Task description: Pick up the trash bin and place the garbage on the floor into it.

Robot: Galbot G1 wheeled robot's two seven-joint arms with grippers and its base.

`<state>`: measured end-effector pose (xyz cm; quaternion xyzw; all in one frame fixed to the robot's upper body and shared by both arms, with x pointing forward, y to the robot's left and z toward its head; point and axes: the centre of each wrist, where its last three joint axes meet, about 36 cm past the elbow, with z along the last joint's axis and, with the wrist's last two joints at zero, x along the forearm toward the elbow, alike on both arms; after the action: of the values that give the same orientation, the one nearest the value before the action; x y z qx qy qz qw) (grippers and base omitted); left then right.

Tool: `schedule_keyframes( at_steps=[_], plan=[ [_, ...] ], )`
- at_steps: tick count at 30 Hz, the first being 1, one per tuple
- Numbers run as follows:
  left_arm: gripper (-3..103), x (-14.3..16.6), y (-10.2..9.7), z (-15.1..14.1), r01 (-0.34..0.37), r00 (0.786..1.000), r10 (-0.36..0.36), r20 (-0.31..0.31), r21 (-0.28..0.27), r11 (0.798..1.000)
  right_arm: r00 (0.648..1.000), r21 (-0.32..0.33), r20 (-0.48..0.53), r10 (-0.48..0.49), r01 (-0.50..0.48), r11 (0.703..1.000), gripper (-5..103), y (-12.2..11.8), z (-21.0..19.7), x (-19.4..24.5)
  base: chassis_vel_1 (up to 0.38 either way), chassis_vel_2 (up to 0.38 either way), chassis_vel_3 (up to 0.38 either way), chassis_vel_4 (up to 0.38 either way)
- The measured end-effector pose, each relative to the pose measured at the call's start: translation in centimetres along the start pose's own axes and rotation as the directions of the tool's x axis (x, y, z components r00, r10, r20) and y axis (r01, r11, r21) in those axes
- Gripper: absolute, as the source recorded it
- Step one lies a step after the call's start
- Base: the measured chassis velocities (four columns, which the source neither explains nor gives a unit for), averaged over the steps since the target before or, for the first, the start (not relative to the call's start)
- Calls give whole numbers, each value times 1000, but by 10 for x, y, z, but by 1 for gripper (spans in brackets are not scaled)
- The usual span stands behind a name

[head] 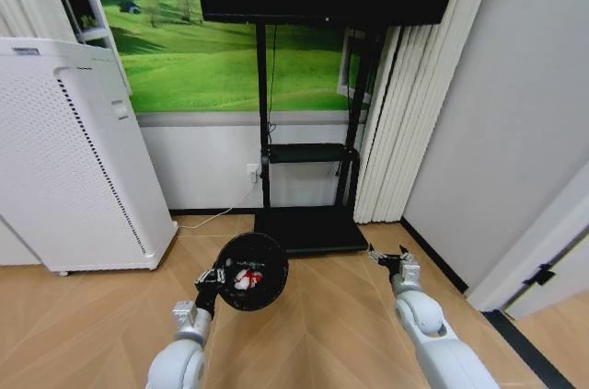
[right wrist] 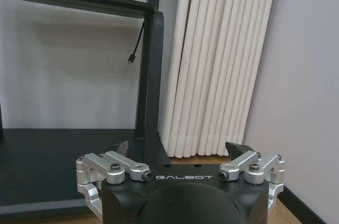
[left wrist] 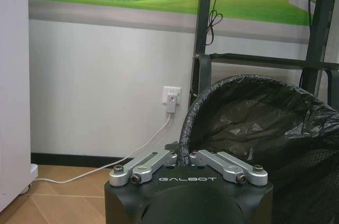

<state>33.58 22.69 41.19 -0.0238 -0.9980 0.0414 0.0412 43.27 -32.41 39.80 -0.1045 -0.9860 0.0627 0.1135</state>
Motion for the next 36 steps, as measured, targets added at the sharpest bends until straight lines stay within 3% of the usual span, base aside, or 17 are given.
schedule_keyframes(
  at_steps=[31, 36],
  plan=[
    [3, -5, -2, 2, 5, 1000, -5, 4, 8, 1000, 1000, 6, 8, -14, 14, 1000, 100, 2, 0, 5, 116, -129, -115, 131],
    [3, -5, -3, 2, 6, 1000, -6, 6, 12, 1000, 999, 23, 50, -9, 8, 1000, 100, 7, 10, 9, 89, -134, -81, 110]
  ],
)
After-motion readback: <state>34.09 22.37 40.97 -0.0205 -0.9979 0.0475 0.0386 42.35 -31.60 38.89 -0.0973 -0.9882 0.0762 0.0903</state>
